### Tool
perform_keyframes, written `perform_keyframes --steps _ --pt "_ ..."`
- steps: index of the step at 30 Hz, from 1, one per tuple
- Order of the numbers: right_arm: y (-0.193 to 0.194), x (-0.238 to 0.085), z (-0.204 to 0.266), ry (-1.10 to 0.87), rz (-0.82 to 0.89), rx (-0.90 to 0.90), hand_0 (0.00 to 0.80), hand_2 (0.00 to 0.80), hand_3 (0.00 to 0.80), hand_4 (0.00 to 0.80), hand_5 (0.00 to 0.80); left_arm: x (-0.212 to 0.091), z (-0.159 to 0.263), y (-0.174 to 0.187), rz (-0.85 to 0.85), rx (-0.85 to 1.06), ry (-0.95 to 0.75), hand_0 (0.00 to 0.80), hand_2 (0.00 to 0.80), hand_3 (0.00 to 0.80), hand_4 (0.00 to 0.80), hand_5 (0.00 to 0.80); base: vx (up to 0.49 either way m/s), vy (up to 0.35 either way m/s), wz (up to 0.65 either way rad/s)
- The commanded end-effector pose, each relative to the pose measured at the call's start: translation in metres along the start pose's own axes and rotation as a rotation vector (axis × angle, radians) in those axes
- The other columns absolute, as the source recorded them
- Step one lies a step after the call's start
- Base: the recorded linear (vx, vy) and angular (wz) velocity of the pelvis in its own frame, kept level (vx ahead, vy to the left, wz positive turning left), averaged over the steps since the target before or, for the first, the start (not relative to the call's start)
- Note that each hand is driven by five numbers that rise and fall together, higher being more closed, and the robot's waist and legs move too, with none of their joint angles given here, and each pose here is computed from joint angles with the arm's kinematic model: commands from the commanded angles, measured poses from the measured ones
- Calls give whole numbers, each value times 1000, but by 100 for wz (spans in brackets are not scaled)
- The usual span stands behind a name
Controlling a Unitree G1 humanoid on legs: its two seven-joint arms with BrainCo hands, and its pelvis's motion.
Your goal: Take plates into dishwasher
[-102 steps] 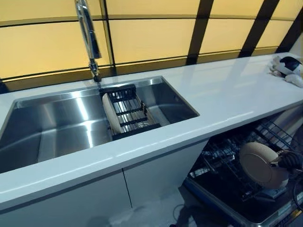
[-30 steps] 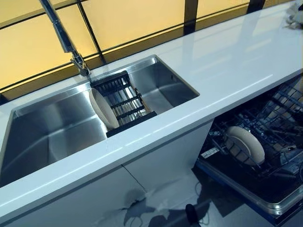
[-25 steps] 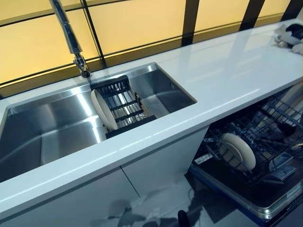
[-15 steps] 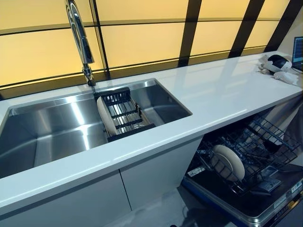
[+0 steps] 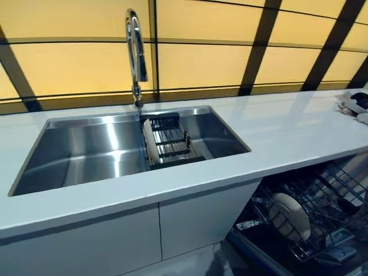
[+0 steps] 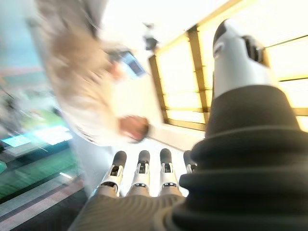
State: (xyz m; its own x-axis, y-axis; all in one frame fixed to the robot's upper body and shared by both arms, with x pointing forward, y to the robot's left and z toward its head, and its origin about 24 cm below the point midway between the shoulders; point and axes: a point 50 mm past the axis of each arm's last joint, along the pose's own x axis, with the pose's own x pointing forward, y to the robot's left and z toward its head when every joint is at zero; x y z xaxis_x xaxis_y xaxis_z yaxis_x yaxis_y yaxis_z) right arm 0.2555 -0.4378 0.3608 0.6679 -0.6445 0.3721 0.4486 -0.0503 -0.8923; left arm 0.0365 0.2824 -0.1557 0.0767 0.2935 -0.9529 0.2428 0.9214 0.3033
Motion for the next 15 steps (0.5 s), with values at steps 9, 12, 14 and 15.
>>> perform_keyframes --steps 9,12,14,15 --pt "-39 -36 138 -736 -359 -345 0 0 0 0 0 -3 1 31 62 -32 30 0 0 0 0 0 29 3 21" --pt "-31 -43 149 -827 -355 -329 0 0 0 0 0 -3 1 33 59 -40 36 0 0 0 0 0 28 -9 26" --pt "-25 -48 157 -897 -349 -332 0 0 0 0 0 -3 1 33 56 -48 41 0 0 0 0 0 31 3 22" --pt "-23 -50 160 -923 -346 -333 0 0 0 0 0 -3 1 33 54 -49 41 0 0 0 0 0 31 5 20"
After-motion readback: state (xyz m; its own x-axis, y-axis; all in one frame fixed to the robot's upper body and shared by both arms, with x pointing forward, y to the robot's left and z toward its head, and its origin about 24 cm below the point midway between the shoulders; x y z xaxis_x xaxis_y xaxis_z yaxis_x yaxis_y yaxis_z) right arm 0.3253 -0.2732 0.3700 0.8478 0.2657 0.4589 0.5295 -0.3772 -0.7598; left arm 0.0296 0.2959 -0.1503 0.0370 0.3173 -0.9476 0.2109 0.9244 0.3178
